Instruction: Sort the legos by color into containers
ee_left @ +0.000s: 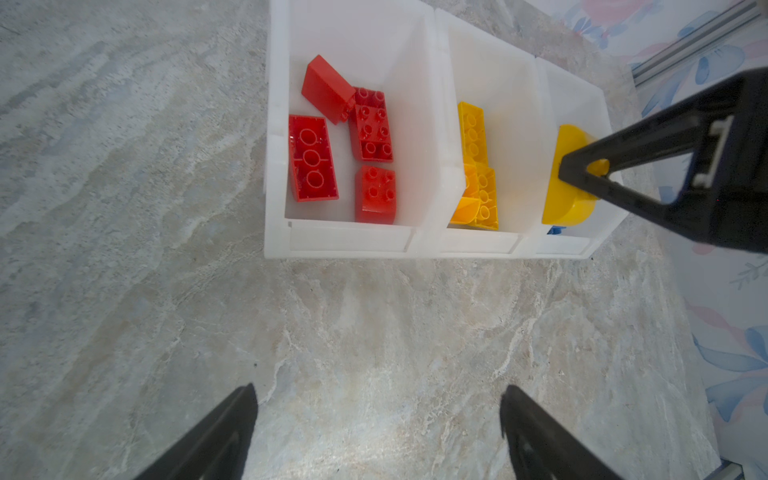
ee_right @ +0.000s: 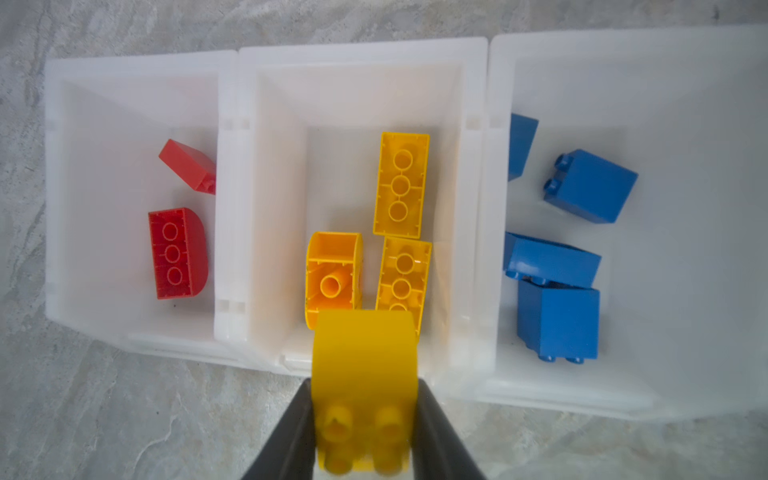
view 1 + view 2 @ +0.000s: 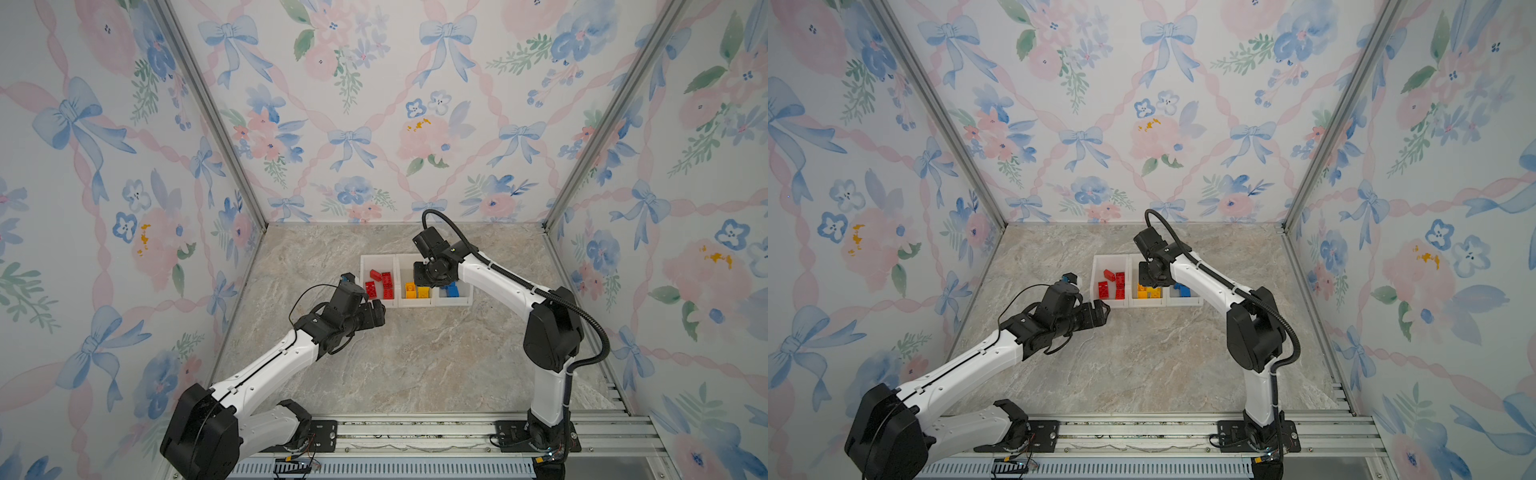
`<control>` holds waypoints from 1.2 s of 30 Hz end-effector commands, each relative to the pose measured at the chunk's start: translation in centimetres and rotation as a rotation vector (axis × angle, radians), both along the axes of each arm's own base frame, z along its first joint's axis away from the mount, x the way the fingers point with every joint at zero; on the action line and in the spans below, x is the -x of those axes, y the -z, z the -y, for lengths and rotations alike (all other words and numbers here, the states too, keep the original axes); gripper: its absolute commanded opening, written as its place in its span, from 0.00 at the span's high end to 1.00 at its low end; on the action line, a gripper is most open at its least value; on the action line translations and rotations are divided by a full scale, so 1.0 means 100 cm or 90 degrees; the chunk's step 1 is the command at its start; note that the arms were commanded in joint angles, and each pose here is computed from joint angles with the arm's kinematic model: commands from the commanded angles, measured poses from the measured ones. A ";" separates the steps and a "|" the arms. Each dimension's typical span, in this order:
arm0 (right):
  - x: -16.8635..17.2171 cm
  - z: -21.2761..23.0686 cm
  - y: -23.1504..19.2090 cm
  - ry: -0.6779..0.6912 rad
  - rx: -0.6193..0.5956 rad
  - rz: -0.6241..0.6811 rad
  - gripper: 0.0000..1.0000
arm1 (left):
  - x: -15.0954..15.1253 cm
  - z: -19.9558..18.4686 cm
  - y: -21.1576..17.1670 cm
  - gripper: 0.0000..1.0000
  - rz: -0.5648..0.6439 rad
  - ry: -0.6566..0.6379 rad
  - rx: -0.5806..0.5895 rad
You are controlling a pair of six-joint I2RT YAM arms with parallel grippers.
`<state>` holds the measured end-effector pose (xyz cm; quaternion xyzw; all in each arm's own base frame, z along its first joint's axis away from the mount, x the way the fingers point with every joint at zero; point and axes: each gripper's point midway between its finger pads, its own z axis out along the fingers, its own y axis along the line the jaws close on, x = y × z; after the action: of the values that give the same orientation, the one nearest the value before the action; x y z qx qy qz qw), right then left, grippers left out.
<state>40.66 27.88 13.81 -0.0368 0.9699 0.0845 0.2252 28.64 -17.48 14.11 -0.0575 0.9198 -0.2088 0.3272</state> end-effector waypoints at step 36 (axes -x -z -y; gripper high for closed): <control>-0.041 0.011 0.048 -0.028 0.043 -0.051 0.42 | 0.000 -0.010 0.002 0.06 0.005 -0.037 -0.001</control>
<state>45.10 27.71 8.82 -0.0654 0.9771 0.0637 0.1921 28.61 -16.92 13.95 -0.0747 0.9185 -0.2029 0.3311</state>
